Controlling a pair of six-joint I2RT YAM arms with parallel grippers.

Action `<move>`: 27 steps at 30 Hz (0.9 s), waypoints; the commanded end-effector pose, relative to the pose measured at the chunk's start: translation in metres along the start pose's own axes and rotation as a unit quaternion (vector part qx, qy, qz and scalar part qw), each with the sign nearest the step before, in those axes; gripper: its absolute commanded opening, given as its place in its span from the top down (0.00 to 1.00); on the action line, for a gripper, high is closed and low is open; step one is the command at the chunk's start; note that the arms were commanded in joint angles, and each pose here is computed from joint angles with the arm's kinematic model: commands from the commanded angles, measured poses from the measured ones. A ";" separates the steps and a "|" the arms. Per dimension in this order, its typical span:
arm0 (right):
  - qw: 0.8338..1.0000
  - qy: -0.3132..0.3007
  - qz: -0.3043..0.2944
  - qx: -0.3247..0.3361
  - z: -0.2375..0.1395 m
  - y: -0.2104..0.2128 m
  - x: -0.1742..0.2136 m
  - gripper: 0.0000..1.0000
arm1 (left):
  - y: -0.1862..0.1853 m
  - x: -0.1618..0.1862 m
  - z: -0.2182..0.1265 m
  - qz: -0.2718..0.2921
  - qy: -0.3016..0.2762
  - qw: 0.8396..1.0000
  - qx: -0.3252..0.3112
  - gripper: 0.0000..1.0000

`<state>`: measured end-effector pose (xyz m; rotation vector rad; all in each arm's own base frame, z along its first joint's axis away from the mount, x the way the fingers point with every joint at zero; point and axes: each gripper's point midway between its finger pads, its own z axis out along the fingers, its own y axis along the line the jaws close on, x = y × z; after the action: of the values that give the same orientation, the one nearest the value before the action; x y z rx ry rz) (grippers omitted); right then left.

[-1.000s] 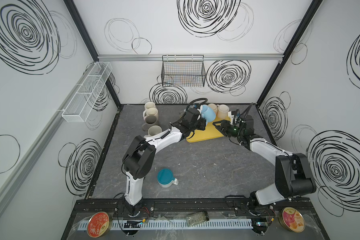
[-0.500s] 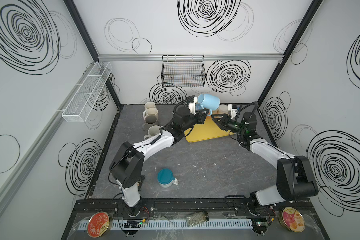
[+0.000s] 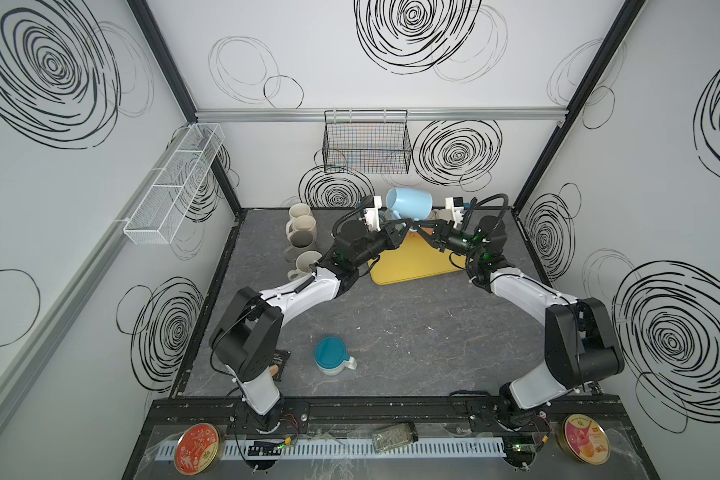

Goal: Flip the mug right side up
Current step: 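Lift and rotate the light blue mug upright with the left gripper while right gripper withdraws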

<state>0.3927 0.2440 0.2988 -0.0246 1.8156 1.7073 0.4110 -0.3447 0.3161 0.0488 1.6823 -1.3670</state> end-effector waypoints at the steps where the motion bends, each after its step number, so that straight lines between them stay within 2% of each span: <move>1: 0.998 0.005 -0.035 -0.044 0.008 0.030 -0.003 0.93 | -0.068 -0.050 -0.029 0.036 -0.076 0.991 0.105 1.00; 3: 0.998 0.010 -0.044 -0.048 0.011 0.034 -0.001 0.99 | -0.067 -0.051 -0.036 0.037 -0.077 0.991 0.104 1.00; 6: 0.996 0.013 -0.068 -0.054 0.016 0.041 0.000 1.00 | -0.063 -0.053 -0.046 0.039 -0.075 0.992 0.097 1.00; 11: 0.992 0.027 -0.116 -0.052 0.029 0.052 0.006 1.00 | -0.052 -0.054 -0.063 0.055 -0.067 0.994 0.068 0.70; 16: 0.983 0.024 -0.182 -0.025 0.044 0.057 0.006 1.00 | -0.035 -0.059 -0.085 0.068 -0.066 0.995 0.031 0.56; 23: 0.966 0.031 -0.254 0.046 0.069 0.040 0.001 1.00 | 0.001 -0.064 -0.121 0.077 -0.062 0.994 -0.035 0.52; 27: 0.947 0.046 -0.300 0.105 0.086 0.022 0.002 1.00 | 0.020 -0.069 -0.141 0.084 -0.062 0.992 -0.072 0.52</move>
<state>0.4062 0.3232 0.3133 -0.4453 1.8319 1.2954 0.3783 -0.2050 0.3402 -0.0063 1.6235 -1.1454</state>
